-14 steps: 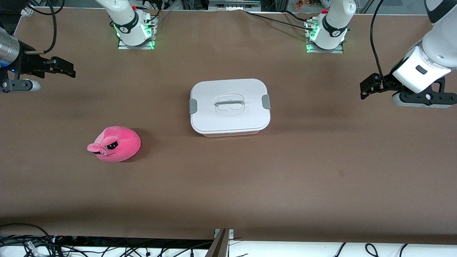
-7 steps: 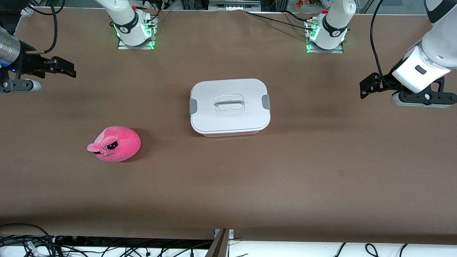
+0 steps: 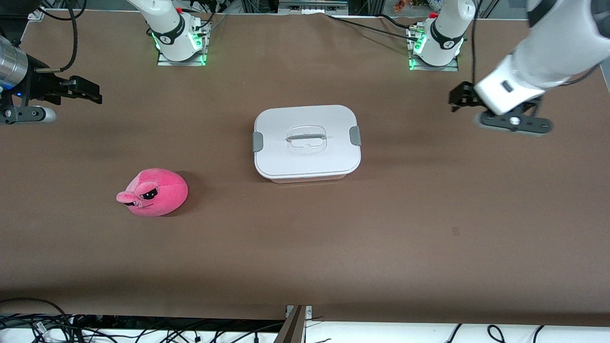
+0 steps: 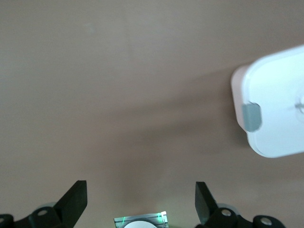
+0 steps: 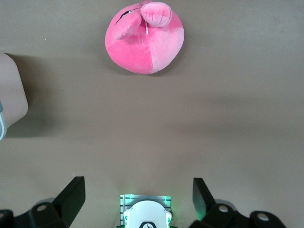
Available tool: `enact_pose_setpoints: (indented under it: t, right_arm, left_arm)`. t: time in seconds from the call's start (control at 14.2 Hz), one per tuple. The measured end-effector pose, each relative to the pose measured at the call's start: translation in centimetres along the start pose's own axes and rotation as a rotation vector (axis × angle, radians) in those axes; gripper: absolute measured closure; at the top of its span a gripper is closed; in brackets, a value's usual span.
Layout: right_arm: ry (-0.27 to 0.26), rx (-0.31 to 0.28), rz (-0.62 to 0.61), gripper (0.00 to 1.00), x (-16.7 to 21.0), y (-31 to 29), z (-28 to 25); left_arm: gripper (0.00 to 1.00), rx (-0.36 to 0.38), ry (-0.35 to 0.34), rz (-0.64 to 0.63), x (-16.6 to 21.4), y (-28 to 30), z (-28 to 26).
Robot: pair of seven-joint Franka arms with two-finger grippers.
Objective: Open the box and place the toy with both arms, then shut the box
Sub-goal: 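Reach the left gripper to the lid handle while the right gripper reaches the toy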
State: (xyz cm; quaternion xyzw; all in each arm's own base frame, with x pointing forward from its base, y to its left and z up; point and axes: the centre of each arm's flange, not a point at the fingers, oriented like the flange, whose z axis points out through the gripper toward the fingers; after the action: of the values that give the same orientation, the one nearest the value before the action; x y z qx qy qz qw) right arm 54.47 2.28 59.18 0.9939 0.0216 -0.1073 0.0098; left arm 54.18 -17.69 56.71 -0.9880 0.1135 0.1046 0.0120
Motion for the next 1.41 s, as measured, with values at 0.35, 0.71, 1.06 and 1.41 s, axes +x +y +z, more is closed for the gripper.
enact_pose_setpoints:
  t: [0.35, 0.71, 1.06, 1.41]
  right_arm:
    - [-0.010, -0.007, -0.002, 0.00, 0.8, 0.0, 0.7]
    - [-0.006, -0.007, -0.004, 0.00, 1.9, -0.2, 1.6]
    - [-0.026, -0.014, -0.009, 0.00, 7.1, -0.2, 7.1]
    - [-0.043, -0.015, -0.097, 0.00, 12.7, -0.3, 15.2]
  left_arm:
    - [0.00, -0.023, 0.006, 0.315, 4.8, 16.7, 8.9]
    - [0.00, -0.053, 0.097, 0.721, 6.8, 25.6, 14.9]
    - [0.00, -0.022, 0.116, 0.959, 6.6, 30.9, 19.6]
    - [0.11, 0.045, 0.141, 1.028, 6.9, 32.6, 21.8]
